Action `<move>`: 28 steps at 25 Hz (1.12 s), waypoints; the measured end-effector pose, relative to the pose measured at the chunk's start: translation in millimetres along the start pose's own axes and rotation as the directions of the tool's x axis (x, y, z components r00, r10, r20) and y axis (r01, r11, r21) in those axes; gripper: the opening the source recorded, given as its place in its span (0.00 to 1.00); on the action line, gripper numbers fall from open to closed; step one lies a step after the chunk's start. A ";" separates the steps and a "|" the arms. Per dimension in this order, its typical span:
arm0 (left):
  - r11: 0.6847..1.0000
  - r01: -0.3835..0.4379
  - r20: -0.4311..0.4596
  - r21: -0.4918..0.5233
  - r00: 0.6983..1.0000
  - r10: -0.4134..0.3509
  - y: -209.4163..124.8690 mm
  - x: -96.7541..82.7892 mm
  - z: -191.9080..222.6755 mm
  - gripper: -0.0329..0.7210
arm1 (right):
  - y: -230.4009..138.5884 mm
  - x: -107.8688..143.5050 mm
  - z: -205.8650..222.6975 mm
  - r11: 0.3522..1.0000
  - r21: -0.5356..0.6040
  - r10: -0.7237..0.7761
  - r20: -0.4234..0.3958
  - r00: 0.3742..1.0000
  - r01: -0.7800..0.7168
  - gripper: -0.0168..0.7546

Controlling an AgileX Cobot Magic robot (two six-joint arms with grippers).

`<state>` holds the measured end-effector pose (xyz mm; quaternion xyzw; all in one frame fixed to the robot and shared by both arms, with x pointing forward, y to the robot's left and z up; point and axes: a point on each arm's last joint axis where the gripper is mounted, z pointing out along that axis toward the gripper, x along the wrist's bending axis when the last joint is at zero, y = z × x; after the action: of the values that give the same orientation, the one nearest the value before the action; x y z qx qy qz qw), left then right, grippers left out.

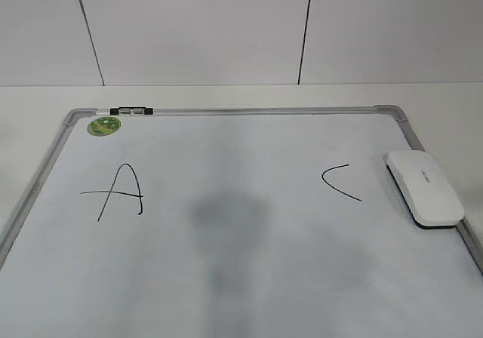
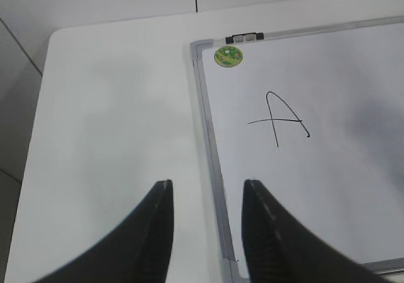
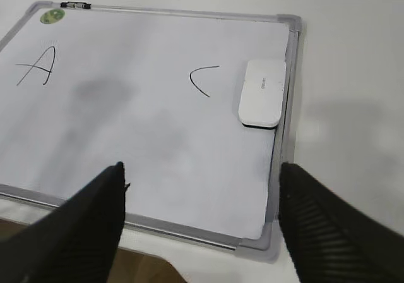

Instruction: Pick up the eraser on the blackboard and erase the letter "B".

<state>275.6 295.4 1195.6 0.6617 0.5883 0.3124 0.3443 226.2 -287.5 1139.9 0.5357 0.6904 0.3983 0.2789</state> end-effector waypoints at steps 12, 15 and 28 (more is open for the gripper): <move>1.000 0.002 0.004 0.012 1.000 -0.002 -119.1 -4.3 19.0 0.37 | -82.1 -4.5 34.2 0.998 0.055 -0.007 0.029 1.000 0.005 0.78; 1.000 -0.002 0.002 -0.025 1.000 0.002 -135.1 -4.7 24.9 0.37 | -83.5 -6.8 35.5 0.998 0.061 -0.004 0.052 0.999 0.000 0.78; 0.996 -0.003 -0.004 -0.084 1.000 0.002 -142.3 -3.8 43.2 0.37 | -84.4 -20.3 35.3 0.998 0.060 0.015 0.200 0.980 -0.027 0.78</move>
<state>230.4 297.9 1053.9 0.6467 0.5744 0.3386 0.3704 216.6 -307.4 1048.8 0.5886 0.6654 0.3236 0.3257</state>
